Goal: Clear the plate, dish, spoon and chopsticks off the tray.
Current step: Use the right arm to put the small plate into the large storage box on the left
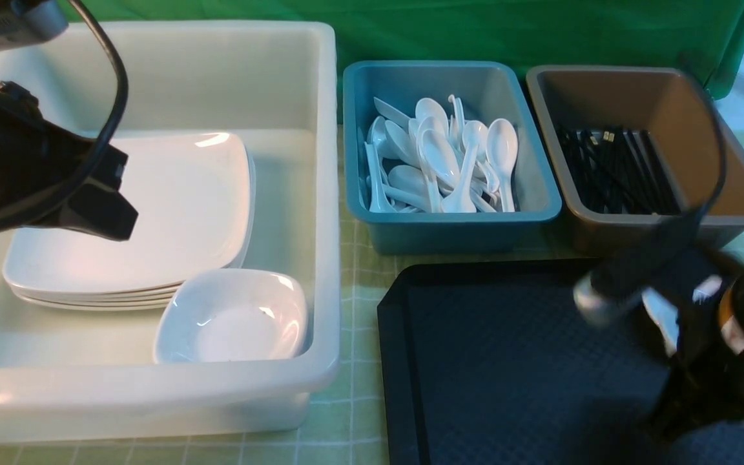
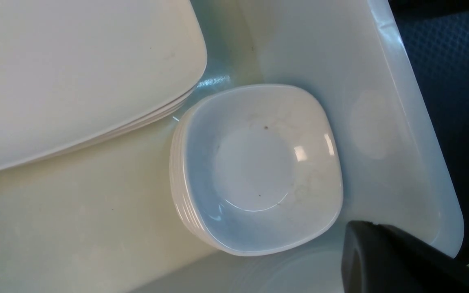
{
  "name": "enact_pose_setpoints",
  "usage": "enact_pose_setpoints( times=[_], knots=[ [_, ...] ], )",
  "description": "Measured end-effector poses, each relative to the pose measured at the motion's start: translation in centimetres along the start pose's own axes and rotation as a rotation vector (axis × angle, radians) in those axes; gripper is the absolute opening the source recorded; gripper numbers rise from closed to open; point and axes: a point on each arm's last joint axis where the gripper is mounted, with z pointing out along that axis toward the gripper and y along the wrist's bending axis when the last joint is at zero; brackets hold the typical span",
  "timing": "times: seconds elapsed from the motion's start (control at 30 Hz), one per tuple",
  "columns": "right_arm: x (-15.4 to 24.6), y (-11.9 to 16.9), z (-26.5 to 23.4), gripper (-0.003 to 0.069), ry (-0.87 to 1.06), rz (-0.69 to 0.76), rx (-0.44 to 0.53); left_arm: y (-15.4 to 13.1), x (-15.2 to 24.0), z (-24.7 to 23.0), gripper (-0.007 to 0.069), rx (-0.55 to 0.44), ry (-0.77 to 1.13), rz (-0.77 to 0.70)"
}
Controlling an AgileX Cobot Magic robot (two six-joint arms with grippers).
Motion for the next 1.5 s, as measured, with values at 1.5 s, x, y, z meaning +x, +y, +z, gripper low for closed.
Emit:
enact_pose_setpoints(
  times=[1.5],
  knots=[
    [-17.0,21.5,3.6,0.0141,-0.535,-0.860,-0.217,8.2,0.8,-3.2,-0.0012,-0.207,-0.123,-0.351]
  ],
)
